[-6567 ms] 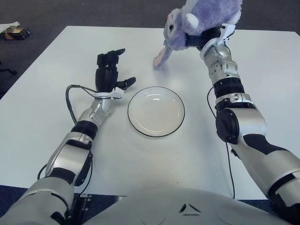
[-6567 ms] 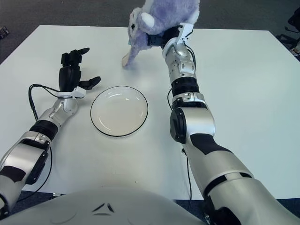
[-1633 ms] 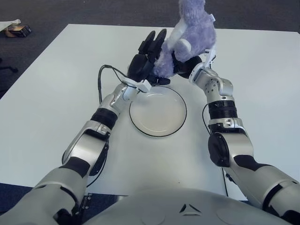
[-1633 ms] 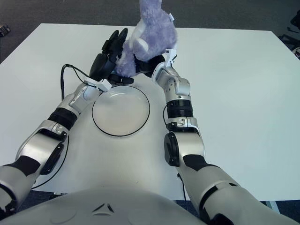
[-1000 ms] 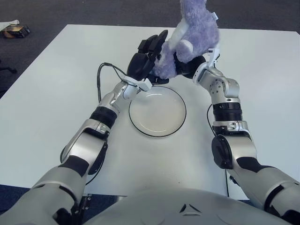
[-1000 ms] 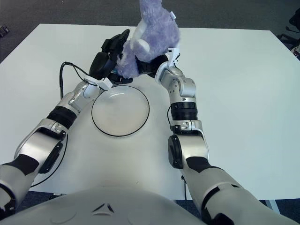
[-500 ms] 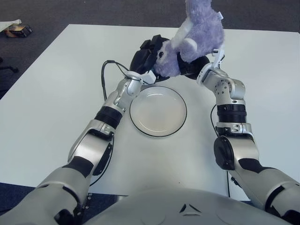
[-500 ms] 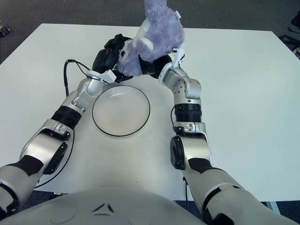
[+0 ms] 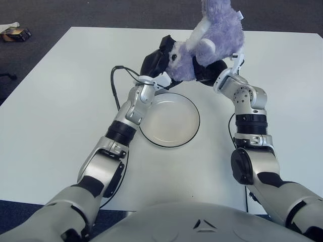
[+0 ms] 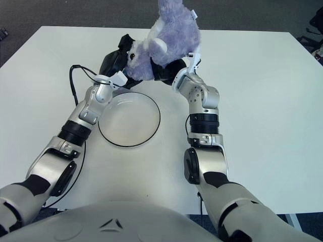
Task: Put the doll into the plate.
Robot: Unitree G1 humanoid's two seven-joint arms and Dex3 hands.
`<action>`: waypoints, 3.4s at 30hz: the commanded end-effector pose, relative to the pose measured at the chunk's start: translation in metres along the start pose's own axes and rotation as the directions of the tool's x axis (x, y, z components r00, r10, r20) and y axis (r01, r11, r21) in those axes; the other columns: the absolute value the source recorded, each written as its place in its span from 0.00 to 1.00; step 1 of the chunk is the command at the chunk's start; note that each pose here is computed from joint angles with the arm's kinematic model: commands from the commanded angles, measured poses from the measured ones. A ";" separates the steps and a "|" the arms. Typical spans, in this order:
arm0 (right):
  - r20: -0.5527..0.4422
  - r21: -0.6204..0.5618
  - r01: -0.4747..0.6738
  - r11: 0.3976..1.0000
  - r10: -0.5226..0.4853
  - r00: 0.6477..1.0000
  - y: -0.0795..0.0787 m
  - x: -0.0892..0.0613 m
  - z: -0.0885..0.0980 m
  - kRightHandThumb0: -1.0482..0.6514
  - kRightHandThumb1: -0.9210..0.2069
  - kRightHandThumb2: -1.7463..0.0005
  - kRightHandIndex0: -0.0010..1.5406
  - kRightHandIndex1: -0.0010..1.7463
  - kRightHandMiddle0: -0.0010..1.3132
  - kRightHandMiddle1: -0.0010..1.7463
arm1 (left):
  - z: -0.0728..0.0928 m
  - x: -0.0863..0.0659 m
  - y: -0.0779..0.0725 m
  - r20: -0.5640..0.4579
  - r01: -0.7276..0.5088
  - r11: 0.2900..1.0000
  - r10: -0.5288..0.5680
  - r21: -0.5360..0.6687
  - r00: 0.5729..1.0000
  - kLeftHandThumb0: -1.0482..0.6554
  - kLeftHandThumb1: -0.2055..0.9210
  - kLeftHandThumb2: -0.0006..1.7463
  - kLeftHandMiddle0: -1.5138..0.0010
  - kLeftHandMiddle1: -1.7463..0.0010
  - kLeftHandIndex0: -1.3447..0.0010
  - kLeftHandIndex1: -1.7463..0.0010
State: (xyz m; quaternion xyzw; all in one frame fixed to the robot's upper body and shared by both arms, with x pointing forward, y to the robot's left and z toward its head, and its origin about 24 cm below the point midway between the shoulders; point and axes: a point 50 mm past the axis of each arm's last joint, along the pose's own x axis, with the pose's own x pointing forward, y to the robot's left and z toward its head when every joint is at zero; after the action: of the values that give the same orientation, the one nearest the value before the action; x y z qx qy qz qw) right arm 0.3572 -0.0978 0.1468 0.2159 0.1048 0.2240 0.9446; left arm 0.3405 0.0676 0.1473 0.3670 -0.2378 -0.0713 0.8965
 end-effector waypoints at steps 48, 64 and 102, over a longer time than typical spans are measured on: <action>0.040 -0.196 -0.093 0.976 0.102 0.994 0.000 -0.008 0.005 0.61 0.65 0.17 0.47 0.98 0.40 0.95 | 0.000 -0.006 -0.002 -0.139 -0.027 0.992 0.044 0.121 0.989 0.63 0.25 0.92 0.47 0.01 0.58 0.00; -0.001 -0.351 -0.062 0.934 0.066 0.998 -0.011 -0.024 0.019 0.24 0.01 0.66 0.12 0.80 0.02 0.69 | -0.015 -0.005 -0.005 -0.073 -0.123 0.982 0.135 0.145 0.988 0.40 0.25 0.91 0.19 0.02 0.46 0.00; -0.316 -0.875 -0.329 0.356 0.094 0.944 -0.055 -0.048 0.075 0.17 0.23 0.66 0.00 0.26 0.00 0.29 | -0.030 -0.004 0.001 -0.030 -0.202 0.965 0.210 0.169 0.977 0.27 0.29 0.90 0.14 0.00 0.41 0.00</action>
State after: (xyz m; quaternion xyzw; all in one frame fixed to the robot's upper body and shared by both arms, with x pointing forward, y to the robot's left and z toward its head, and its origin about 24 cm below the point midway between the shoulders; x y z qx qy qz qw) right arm 0.3576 -0.1850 0.1789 -0.2556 0.0677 0.4170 0.8696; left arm 0.3479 0.0852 0.1197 0.4153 -0.2421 0.0355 0.8762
